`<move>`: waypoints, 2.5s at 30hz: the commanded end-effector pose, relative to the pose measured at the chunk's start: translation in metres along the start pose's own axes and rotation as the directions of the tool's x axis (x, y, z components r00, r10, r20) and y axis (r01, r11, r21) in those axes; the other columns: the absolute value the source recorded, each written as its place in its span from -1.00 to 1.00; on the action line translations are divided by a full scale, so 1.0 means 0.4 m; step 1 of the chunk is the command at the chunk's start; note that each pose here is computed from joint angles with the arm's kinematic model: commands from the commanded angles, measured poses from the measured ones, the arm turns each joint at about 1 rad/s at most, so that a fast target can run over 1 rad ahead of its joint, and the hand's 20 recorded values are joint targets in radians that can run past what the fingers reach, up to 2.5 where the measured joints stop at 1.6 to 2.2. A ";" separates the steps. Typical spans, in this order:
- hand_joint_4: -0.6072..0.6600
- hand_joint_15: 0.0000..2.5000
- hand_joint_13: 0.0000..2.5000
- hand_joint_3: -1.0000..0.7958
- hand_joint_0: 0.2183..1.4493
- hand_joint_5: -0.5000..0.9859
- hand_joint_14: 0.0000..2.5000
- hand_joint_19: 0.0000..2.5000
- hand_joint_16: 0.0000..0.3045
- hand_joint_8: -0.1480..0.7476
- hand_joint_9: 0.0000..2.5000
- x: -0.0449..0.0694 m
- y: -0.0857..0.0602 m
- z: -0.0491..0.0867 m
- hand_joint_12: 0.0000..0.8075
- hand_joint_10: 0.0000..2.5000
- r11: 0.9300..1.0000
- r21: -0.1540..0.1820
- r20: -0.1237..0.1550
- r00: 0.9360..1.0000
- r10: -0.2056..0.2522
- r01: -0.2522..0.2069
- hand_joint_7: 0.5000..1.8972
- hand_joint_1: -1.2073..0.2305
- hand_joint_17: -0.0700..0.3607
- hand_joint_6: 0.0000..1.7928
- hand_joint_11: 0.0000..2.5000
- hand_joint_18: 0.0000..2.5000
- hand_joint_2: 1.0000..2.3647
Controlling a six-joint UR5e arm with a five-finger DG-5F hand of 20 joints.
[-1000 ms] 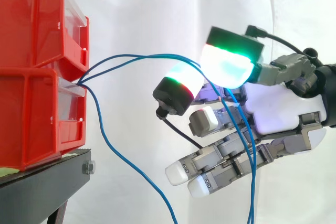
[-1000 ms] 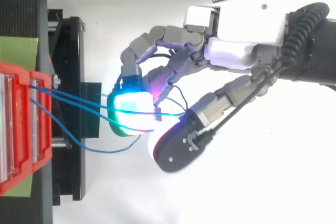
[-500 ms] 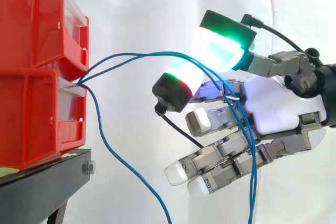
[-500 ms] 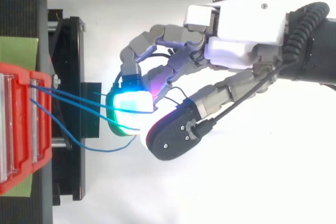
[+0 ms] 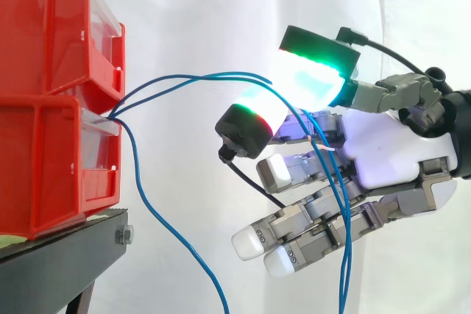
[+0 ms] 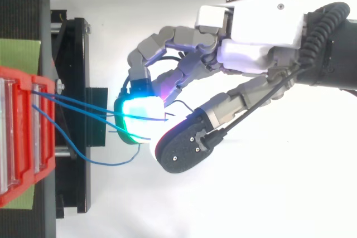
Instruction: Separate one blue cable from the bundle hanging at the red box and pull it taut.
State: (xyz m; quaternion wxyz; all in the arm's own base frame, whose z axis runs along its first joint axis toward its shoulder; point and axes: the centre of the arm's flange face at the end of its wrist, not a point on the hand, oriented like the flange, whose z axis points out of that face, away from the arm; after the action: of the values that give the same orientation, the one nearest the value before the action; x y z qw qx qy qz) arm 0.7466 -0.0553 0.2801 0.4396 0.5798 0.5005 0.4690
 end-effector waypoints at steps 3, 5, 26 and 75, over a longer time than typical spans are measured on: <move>-0.35 -0.76 -0.60 -0.44 -0.08 -0.59 -0.99 -0.83 -0.65 -0.38 -0.36 0.000 0.001 0.000 -0.13 -0.99 1.000 0.000 0.000 1.000 0.000 0.000 -0.30 -0.67 -0.12 0.03 -0.40 -0.64 -1.00; -0.38 -0.77 -0.61 -0.44 -0.13 -0.58 -0.99 -0.84 -0.65 -0.38 -0.37 0.000 0.001 0.000 -0.14 -0.99 1.000 0.000 0.000 1.000 0.000 0.000 -0.30 -0.70 -0.12 0.03 -0.40 -0.66 -1.00; -0.29 -0.74 -0.59 -0.44 -0.46 -0.56 -0.99 -0.73 -0.64 -0.32 -0.29 0.000 0.000 -0.001 -0.10 -0.99 1.000 0.004 0.001 1.000 -0.001 0.001 -0.35 -0.07 -0.11 -0.06 -0.40 -0.66 -1.00; -0.44 -1.00 -0.66 0.12 -0.33 -0.50 -1.00 -1.00 -0.79 -0.28 -0.66 -0.003 -0.002 0.000 -0.37 -1.00 1.000 0.003 0.010 1.000 -0.001 0.001 -0.08 -0.43 -0.33 0.05 -1.00 -0.69 -0.88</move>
State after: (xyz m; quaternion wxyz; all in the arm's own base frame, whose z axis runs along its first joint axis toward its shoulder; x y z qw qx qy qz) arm 0.7464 -0.0562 0.2790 0.4412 0.5824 0.4995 0.4655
